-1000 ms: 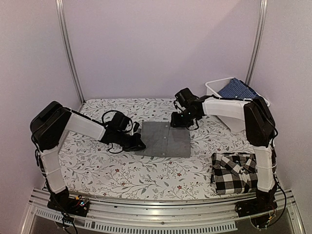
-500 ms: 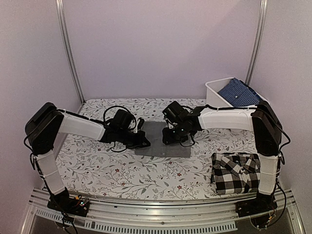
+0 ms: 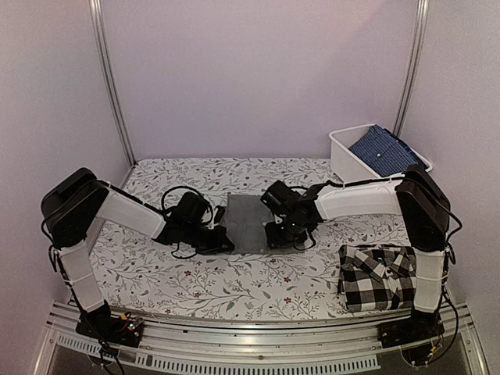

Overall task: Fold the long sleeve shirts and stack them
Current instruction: Smooth out the square-folded shirt at the center of the board.

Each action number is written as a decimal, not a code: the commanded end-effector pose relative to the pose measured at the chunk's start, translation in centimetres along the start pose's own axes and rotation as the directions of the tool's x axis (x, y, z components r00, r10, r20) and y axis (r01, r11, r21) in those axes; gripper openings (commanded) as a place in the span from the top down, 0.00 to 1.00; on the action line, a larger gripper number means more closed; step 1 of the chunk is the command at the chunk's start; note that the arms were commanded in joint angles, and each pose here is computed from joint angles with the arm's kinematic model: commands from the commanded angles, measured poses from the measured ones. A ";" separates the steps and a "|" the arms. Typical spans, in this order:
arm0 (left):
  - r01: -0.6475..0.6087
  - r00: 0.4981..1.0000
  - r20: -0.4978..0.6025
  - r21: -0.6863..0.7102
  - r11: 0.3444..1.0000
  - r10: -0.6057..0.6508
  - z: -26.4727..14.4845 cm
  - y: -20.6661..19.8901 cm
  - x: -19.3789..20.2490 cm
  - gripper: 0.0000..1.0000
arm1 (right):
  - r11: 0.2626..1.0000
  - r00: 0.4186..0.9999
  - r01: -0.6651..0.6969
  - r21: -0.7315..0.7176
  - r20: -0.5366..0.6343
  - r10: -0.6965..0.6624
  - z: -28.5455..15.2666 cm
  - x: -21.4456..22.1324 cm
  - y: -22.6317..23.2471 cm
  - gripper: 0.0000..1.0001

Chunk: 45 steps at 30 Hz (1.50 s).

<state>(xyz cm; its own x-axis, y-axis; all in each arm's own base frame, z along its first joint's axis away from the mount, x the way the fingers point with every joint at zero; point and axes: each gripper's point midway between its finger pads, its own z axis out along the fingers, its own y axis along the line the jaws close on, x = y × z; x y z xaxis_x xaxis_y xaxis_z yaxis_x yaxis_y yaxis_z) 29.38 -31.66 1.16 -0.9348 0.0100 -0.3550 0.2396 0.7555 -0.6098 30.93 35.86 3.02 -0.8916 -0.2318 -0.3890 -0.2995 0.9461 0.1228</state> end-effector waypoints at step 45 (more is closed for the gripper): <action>0.071 0.997 0.014 -0.015 0.997 -0.071 -3.4 3.2 -8.8 0.55 | 1.000 0.990 -0.020 -0.001 0.139 0.020 -1.0 -8.3 -0.4 0.48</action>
<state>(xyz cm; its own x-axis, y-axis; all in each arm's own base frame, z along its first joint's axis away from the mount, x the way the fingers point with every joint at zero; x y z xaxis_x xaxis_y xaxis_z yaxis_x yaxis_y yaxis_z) 38.11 -27.02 6.31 -0.9244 -0.1044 -0.3668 0.1679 0.7522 -0.6372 37.03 38.44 9.46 -0.8288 -0.1339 -0.5433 -0.2857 0.9361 0.2052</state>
